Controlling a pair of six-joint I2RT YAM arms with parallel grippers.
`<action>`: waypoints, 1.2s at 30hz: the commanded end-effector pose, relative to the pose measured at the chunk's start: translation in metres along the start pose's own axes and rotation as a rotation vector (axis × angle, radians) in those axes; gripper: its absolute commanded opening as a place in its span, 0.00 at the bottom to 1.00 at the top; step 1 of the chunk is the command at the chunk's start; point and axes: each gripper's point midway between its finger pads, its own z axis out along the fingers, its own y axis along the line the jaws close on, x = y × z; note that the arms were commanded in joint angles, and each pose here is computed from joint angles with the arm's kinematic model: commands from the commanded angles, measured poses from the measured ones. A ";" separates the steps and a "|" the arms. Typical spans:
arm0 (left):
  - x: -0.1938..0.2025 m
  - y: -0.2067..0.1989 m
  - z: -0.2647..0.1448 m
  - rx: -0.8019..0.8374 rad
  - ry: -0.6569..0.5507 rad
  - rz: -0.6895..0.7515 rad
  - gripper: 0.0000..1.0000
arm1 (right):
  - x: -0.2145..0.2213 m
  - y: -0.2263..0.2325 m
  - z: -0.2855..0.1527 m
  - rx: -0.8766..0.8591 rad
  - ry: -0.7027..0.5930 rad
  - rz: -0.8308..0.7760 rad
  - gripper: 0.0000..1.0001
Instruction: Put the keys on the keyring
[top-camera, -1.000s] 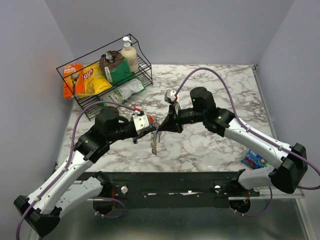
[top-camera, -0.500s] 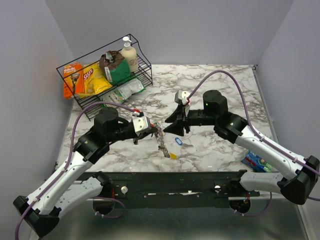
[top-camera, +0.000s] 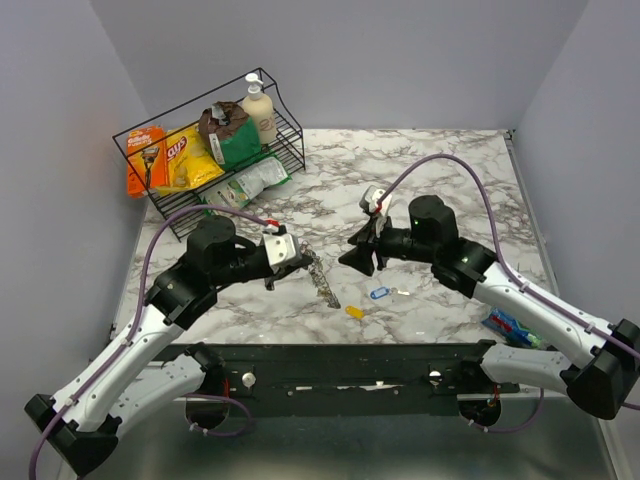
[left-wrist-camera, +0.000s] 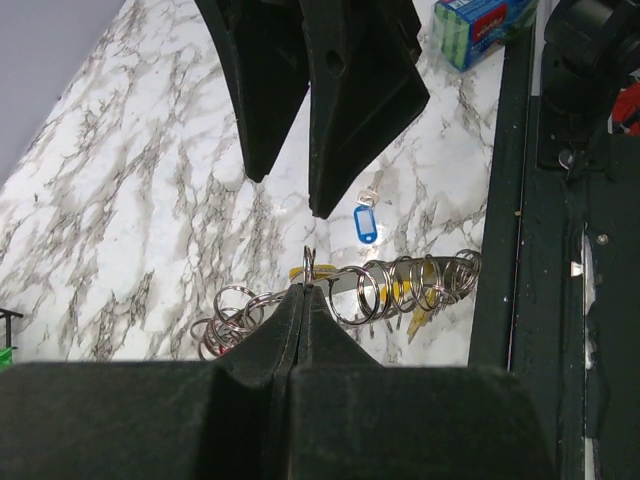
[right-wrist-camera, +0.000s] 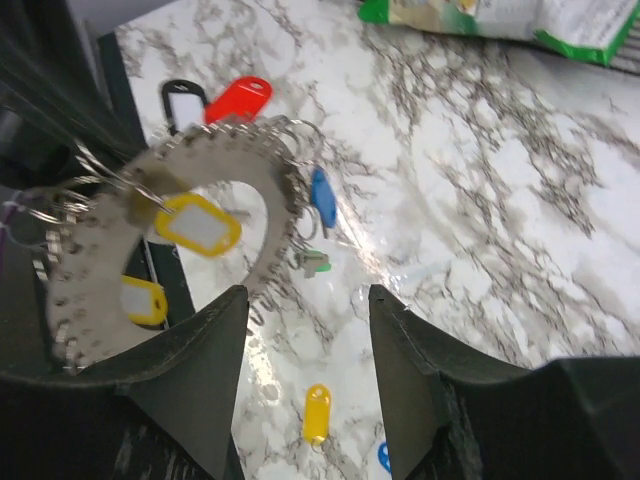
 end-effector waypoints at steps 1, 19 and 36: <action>-0.008 0.000 -0.005 -0.016 -0.028 0.032 0.00 | 0.028 -0.029 -0.007 0.174 0.031 0.102 0.61; 0.007 -0.007 -0.012 -0.016 0.011 0.025 0.00 | 0.187 -0.007 -0.021 0.302 0.412 0.705 0.52; 0.009 -0.012 -0.012 0.004 -0.005 0.035 0.00 | 0.228 0.007 -0.022 0.377 0.447 0.982 0.45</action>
